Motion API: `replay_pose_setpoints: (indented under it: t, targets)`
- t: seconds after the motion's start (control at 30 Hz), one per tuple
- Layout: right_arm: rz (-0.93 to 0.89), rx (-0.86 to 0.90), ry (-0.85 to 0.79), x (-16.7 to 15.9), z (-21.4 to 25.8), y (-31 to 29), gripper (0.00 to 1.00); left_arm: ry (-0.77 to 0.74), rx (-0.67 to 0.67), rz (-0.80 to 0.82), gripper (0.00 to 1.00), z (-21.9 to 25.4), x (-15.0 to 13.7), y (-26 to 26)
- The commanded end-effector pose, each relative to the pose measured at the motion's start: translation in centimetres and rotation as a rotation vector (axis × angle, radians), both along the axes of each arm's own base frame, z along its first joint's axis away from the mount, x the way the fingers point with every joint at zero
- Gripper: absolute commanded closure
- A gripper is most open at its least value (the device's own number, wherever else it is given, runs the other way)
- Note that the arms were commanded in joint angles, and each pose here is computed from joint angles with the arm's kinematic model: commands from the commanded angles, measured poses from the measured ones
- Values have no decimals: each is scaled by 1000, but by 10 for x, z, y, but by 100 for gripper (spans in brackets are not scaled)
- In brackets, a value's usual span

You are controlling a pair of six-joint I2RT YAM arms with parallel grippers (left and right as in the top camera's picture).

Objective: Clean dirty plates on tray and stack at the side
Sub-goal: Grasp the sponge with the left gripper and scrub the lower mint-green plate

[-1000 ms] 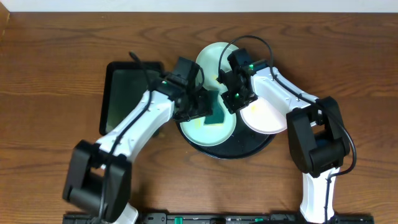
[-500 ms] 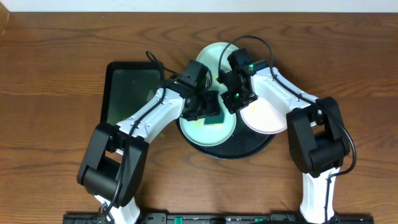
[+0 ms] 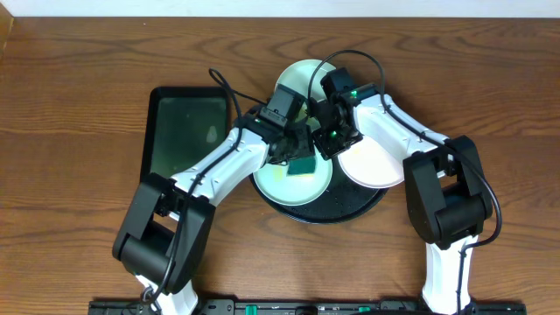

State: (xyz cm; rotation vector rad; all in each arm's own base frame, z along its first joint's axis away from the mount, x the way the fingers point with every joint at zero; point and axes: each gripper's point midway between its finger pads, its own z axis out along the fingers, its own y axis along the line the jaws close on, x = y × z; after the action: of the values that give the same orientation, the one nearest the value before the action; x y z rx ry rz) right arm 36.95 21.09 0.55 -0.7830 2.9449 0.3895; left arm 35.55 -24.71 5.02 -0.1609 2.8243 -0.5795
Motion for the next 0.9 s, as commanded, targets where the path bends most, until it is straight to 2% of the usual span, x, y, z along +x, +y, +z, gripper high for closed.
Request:
replay_pose_setpoints:
  t: [0.0, 0.23, 0.4, 0.87]
  targets:
    - [12, -11, 35, -11, -9, 1, 98, -14, 91, 54, 43, -9, 1, 11]
    - [12, -12, 36, -12, -10, 1, 99, -20, 159, 111, 42, -12, 4, 27]
    - [12, -12, 36, -12, -10, 1, 98, -4, 145, 174, 42, -13, 4, 27]
    - [12, -11, 35, -12, -10, 1, 98, 37, 130, 175, 42, -24, -4, 22]
